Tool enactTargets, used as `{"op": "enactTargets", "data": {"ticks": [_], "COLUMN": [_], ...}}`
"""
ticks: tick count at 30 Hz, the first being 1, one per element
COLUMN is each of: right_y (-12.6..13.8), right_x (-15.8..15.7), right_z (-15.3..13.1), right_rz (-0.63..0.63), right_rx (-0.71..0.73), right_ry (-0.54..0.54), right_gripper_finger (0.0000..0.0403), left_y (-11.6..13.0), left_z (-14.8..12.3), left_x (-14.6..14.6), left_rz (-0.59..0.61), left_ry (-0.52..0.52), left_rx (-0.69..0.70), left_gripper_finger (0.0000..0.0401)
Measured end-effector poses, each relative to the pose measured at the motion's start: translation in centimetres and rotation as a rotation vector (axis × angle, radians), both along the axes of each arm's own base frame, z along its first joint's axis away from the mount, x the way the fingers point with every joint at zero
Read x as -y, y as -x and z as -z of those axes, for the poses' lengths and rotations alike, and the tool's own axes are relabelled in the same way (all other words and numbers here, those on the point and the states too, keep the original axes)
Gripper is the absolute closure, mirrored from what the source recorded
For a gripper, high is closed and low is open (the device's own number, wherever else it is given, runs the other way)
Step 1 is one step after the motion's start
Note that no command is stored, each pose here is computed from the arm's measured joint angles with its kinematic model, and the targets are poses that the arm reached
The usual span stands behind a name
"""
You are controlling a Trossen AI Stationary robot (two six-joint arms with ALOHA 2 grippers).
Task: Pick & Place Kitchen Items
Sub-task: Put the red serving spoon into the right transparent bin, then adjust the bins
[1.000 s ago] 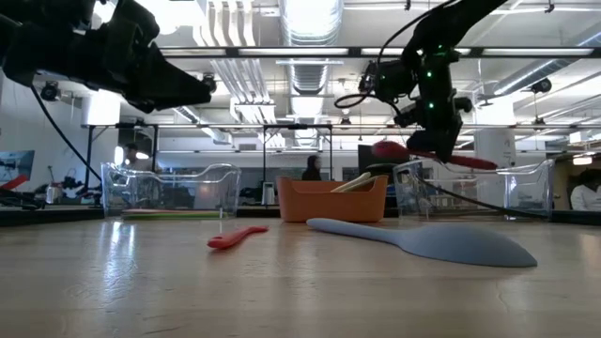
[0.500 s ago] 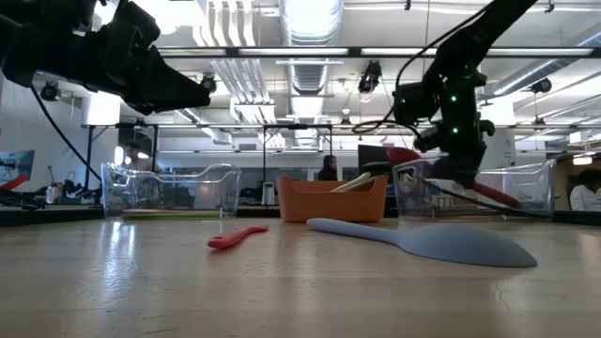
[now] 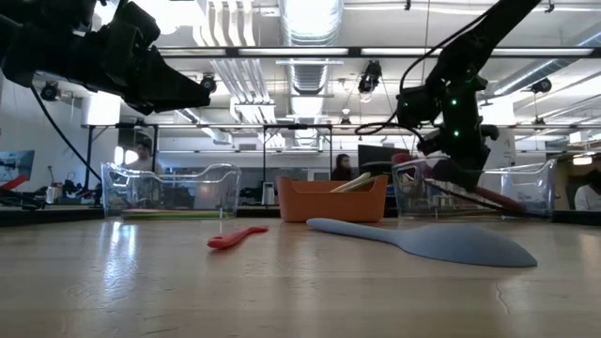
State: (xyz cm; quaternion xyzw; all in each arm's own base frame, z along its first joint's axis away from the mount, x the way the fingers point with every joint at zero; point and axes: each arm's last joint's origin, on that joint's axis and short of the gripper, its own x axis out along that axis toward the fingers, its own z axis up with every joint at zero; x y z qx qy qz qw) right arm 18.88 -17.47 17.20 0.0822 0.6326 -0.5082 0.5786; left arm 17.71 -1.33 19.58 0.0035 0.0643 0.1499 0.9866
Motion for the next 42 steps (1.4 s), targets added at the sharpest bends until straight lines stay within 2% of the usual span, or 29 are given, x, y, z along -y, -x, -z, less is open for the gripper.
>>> {"op": "enactTargets", "data": {"ticks": [5, 12, 17, 20, 23, 28, 34, 42], "right_y": [-0.3, -0.6, -1.7, -2.5, -3.3, -3.9, -3.5, -3.5], "right_x": [0.2, -0.5, -2.4, -4.5, -7.1, -11.4, -13.7, -12.9], "right_z": [-0.9, -4.2, -8.5, -10.8, -11.7, -10.7, -7.1, -2.7], "right_rz": [-0.005, -0.021, -0.076, -0.162, -0.276, -0.43, -0.4, -0.362], "right_rx": [0.035, 0.069, 0.23, 0.392, 0.491, 0.506, 0.429, 0.368], "right_ry": [0.011, 0.033, 0.11, 0.051, -0.044, -0.159, -0.226, -0.238], "right_gripper_finger": [0.0247, 0.0222, 0.0239, 0.0267, 0.031, 0.0386, 0.0395, 0.0395], "left_y": [0.0, 0.0, 0.0, 0.0, 0.0, 0.0, 0.0, 0.0], "left_z": [0.0, 0.0, 0.0, 0.0, 0.0, 0.0, 0.0, 0.0], "left_x": [0.0, 0.0, 0.0, 0.0, 0.0, 0.0, 0.0, 0.0], "left_rz": [0.0, -0.002, -0.002, -0.003, -0.003, -0.007, -0.011, -0.011], "left_ry": [0.0, -0.002, -0.002, -0.002, -0.002, -0.002, -0.002, -0.002], "left_rx": [0.0, -0.001, -0.001, -0.001, -0.001, -0.001, 0.0, 0.0], "left_gripper_finger": [0.0215, 0.0215, 0.0215, 0.0215, 0.0215, 0.0215, 0.0215, 0.0215]}}
